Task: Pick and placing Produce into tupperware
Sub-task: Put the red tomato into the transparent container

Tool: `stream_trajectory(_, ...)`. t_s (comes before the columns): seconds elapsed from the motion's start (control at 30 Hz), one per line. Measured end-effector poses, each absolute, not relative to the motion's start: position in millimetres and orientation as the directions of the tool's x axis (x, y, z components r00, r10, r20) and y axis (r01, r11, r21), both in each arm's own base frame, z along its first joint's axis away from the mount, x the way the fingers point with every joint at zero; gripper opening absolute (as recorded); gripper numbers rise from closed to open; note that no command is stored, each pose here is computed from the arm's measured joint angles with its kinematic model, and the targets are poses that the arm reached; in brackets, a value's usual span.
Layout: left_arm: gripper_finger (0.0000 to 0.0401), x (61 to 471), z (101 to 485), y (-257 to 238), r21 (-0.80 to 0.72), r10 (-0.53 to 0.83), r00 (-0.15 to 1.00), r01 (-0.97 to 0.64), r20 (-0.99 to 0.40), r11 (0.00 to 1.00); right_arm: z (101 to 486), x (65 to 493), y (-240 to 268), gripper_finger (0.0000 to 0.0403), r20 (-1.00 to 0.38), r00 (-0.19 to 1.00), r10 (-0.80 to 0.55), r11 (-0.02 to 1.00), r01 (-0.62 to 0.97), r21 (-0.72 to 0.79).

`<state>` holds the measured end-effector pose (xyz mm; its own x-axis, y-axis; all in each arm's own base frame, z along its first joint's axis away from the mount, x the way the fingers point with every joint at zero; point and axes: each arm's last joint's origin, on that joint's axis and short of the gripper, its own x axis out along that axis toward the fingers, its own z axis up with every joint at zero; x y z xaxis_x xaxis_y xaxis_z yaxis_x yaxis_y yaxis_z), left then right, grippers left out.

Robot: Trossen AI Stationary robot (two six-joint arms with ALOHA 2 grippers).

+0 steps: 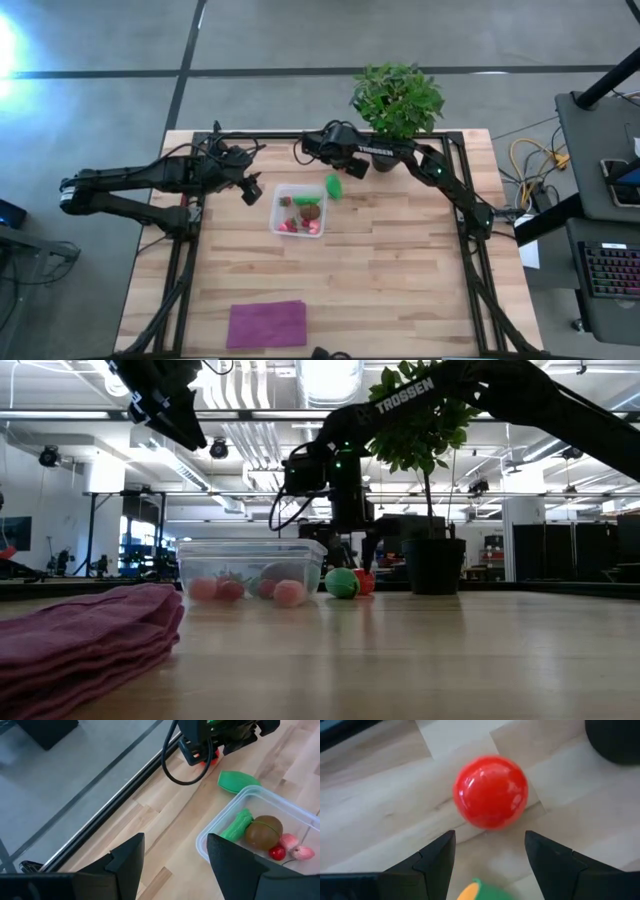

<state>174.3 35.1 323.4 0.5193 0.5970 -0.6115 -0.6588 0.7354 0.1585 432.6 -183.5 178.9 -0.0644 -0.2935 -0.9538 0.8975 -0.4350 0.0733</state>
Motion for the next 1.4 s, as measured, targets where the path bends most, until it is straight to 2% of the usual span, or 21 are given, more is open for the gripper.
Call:
stream_trajectory(0.17,0.0201,175.1,322.8,34.2,0.128,0.57,0.533,-0.651,-0.625,0.748,178.8,432.4,-184.3,0.0231,-0.957,-0.059,-0.283,-0.446,0.892,0.077)
stream_trajectory(0.33,0.0201,176.2,321.1,34.2,0.243,0.567,0.525,-0.561,-0.635,0.792,178.5,435.7,-181.5,0.0231,-0.958,-0.036,-0.284,-0.412,0.907,0.088)
stream_trajectory(0.6,0.0201,174.5,320.3,34.0,0.296,0.565,0.515,-0.513,-0.645,0.806,170.4,434.9,-164.3,0.0233,-0.952,-0.099,-0.288,-0.546,0.834,0.079)
stream_trajectory(0.77,0.0201,174.5,319.7,34.0,0.304,0.563,0.512,-0.504,-0.649,0.808,167.5,433.5,-164.9,0.026,-0.943,-0.117,-0.313,-0.629,0.769,0.113)
stream_trajectory(1.1,0.0201,174.7,319.5,33.9,0.332,0.558,0.514,-0.468,-0.652,0.819,168.2,438.1,-174.7,0.0314,-0.91,-0.076,-0.408,-0.592,0.781,0.2)
stream_trajectory(1.2,0.0201,175.0,319.8,33.9,0.329,0.556,0.518,-0.467,-0.651,0.821,167.6,439.2,-179.9,0.0317,-0.897,-0.06,-0.439,-0.598,0.764,0.242)
stream_trajectory(1.4,0.0201,175.0,319.7,34.0,0.34,0.556,0.518,-0.455,-0.651,0.823,164.3,430.5,-189.3,0.0309,-0.903,-0.106,-0.417,-0.644,0.735,0.211)
